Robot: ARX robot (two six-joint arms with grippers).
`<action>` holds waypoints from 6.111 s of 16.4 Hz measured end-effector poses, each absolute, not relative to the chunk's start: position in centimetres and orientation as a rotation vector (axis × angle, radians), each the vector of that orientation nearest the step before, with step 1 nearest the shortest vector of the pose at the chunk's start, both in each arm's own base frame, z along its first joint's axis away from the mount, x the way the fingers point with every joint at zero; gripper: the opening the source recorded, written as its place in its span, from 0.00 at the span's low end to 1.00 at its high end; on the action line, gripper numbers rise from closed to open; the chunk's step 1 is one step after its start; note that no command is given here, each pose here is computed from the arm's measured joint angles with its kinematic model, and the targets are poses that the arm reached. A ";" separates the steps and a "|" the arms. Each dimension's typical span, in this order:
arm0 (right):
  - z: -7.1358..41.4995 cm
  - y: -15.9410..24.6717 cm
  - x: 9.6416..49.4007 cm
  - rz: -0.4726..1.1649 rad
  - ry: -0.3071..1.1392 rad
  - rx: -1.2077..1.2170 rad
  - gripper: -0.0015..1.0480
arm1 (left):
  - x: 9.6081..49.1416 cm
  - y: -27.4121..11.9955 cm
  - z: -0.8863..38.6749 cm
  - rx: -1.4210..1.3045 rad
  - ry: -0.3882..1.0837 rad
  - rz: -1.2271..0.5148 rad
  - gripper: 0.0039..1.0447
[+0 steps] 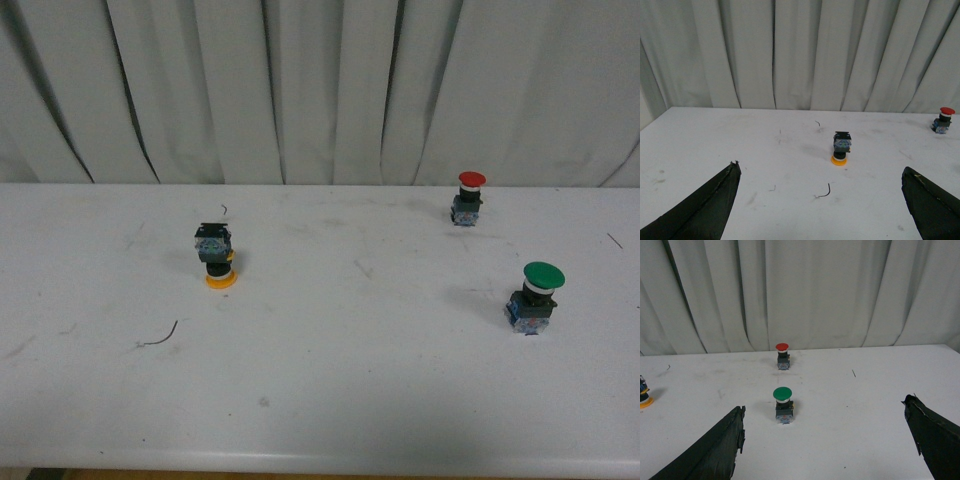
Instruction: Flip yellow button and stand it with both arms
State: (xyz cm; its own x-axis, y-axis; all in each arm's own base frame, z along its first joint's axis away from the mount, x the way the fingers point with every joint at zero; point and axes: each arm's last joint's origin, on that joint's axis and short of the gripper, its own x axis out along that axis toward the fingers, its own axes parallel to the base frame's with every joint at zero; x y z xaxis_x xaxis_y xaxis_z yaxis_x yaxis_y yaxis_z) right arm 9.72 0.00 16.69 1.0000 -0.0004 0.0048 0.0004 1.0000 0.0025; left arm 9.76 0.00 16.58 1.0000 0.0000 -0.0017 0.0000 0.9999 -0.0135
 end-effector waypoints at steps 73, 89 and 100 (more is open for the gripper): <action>16.7 0.0 9.7 0.000 -0.005 0.002 0.94 | 26.9 -9.7 22.3 -0.059 0.402 -0.345 0.33; 16.7 0.0 9.7 0.000 -0.005 0.002 0.94 | 24.7 -9.4 18.4 -0.896 0.200 -0.728 0.33; 17.8 -0.2 9.9 0.064 -0.125 -0.048 0.94 | 24.3 -10.3 18.3 -0.911 0.229 -0.742 0.33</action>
State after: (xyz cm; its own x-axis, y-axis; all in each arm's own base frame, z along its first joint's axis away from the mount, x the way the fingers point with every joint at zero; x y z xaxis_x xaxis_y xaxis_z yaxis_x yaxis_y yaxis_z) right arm 9.87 -0.15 17.79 0.9901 0.0663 0.1234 -0.0604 0.9968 -0.0515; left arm 24.26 -10.31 18.25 0.7328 -0.6695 0.1215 0.4846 0.3881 -0.7839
